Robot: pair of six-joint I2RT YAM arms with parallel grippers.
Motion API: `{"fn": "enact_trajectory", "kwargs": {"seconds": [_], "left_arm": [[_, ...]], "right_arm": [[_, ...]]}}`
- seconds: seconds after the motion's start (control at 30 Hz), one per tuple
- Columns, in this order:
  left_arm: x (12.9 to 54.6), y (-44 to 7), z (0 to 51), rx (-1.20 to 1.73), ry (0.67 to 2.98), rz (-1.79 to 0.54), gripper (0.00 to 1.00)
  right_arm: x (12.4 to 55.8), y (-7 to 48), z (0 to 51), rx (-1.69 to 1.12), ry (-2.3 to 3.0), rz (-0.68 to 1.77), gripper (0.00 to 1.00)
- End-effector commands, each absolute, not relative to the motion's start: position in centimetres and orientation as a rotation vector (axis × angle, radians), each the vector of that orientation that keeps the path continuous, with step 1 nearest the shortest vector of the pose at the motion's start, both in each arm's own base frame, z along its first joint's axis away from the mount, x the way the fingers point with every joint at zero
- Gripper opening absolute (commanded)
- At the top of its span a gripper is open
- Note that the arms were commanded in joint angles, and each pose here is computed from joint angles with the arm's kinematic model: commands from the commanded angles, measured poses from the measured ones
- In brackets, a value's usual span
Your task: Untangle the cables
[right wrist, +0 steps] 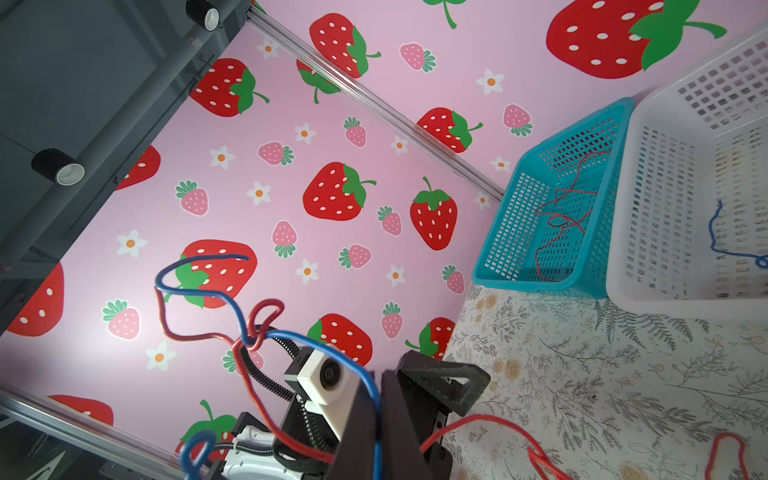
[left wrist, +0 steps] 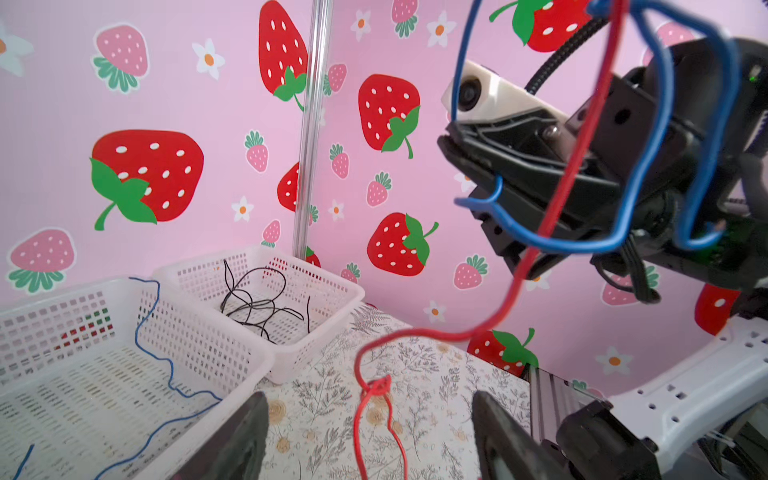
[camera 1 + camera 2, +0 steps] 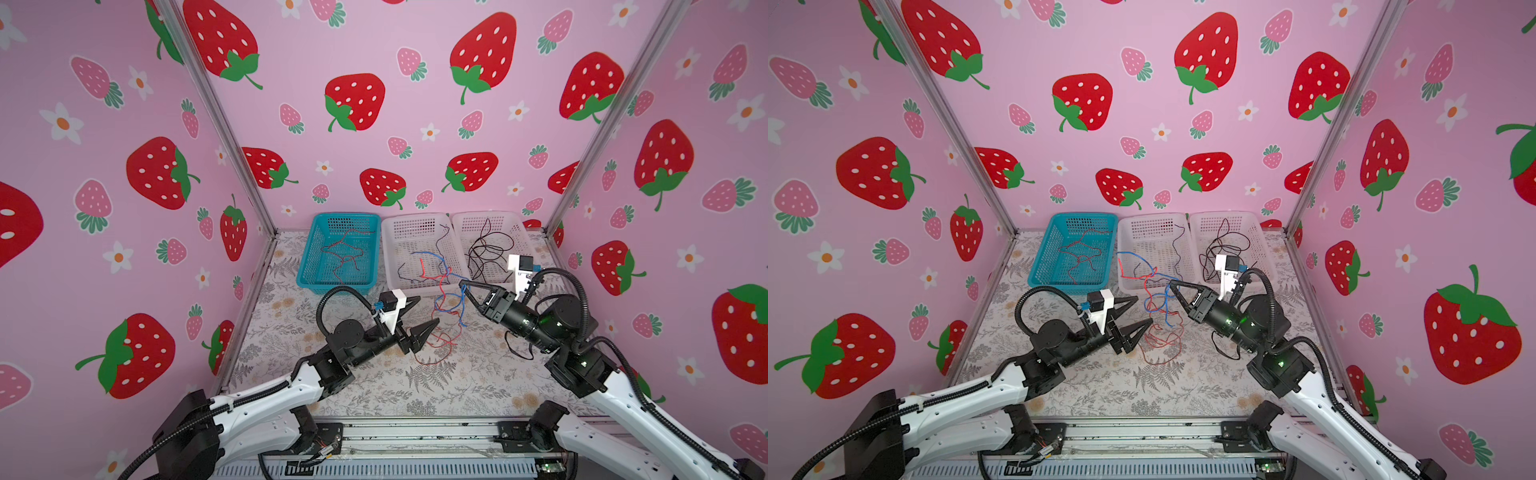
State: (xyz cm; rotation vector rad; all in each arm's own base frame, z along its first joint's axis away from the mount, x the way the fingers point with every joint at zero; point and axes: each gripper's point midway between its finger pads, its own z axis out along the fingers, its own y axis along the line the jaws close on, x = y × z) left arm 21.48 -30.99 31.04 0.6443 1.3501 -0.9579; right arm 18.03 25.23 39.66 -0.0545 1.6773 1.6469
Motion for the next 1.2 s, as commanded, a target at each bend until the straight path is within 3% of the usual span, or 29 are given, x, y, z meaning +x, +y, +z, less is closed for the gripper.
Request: {"fn": "enact_trajectory", "kwargs": {"seconds": [0.0,0.17,0.23,0.4,0.5,0.6,1.0,1.17], "left_arm": [[22.2,-31.3,34.5,0.609,1.245,-0.935,0.77],[22.4,-32.3,34.3,0.620,1.255,-0.964,0.73],[22.5,-32.3,34.4,0.620,1.251,-0.958,0.65],[22.3,-32.1,34.5,0.622,1.254,-0.966,0.41],[21.6,-32.2,34.4,0.645,1.265,-1.000,0.17],[20.2,-32.5,34.0,0.699,1.298,-1.080,0.00],[12.2,-27.6,35.4,0.679,1.311,-1.484,0.00],[10.1,-24.8,35.9,0.634,1.320,-1.537,0.00]], "right_arm": [[16.5,24.9,42.5,-0.088,1.576,1.733,0.00],[15.9,25.1,42.8,-0.109,1.565,1.752,0.00],[15.7,25.3,42.9,-0.115,1.562,1.759,0.00],[15.5,25.3,42.9,-0.120,1.562,1.756,0.00],[16.0,24.9,42.3,-0.092,1.571,1.712,0.00],[17.0,24.4,41.2,-0.056,1.591,1.624,0.00],[24.7,23.0,30.4,0.032,1.834,1.089,0.00],[27.0,21.1,26.2,0.053,1.931,0.954,0.00]]}}
